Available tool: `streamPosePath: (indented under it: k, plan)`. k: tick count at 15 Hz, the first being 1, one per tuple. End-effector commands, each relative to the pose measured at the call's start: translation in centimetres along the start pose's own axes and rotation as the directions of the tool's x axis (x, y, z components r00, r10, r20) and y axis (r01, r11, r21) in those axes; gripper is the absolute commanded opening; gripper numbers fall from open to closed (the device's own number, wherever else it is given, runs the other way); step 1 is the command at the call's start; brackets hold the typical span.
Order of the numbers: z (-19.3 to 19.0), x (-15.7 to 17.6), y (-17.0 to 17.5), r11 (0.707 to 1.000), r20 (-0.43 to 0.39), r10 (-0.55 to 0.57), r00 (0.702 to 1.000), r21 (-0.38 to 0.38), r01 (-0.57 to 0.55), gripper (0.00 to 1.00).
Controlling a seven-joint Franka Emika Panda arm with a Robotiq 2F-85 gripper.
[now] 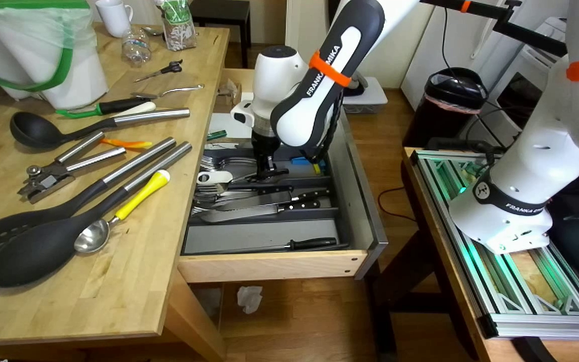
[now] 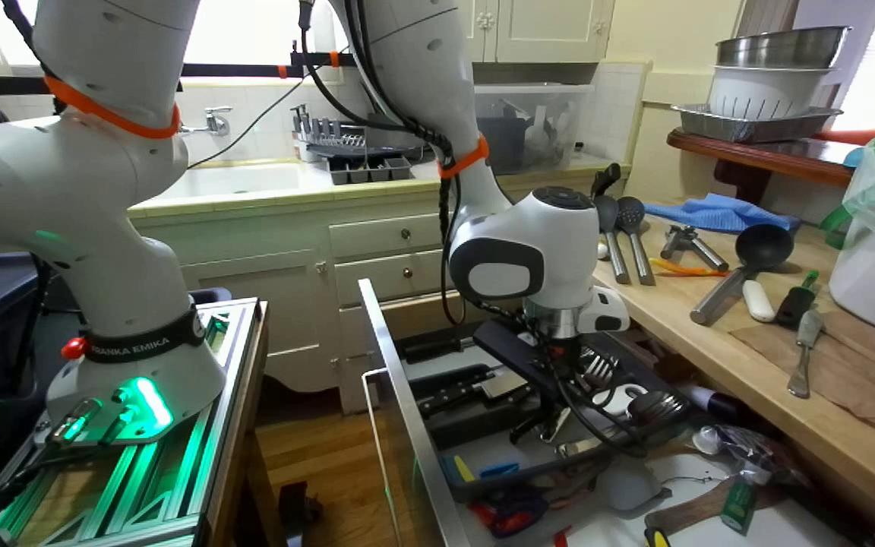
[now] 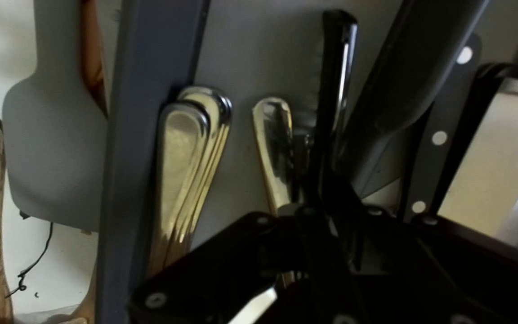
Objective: Move the peeler to the right.
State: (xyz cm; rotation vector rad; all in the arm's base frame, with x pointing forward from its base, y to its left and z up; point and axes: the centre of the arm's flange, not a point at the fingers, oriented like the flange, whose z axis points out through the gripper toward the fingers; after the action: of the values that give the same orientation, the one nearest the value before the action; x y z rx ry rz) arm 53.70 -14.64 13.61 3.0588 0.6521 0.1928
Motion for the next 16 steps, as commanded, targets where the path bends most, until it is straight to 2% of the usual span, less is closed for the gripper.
streamPosePath:
  k: [1,5,7,10,14,16]
  plan:
    - [-2.1,-0.8,-0.9,0.998,0.035,0.047,0.998,0.03,-0.048,0.03]
    - [-7.2,-1.5,-0.8,0.987,0.07,0.14,0.988,0.075,-0.145,0.03]
    - [-9.2,-2.0,0.7,0.976,0.072,0.211,0.975,0.029,-0.214,0.03]
    - [-11.4,-3.5,4.5,0.94,0.043,0.338,0.94,-0.05,-0.336,0.03]
    - [-11.5,-6.1,9.7,0.884,0.024,0.456,0.889,-0.127,-0.45,0.03]
    - [-11.1,-6.1,11.4,0.88,-0.022,0.459,0.888,-0.125,-0.458,0.03]
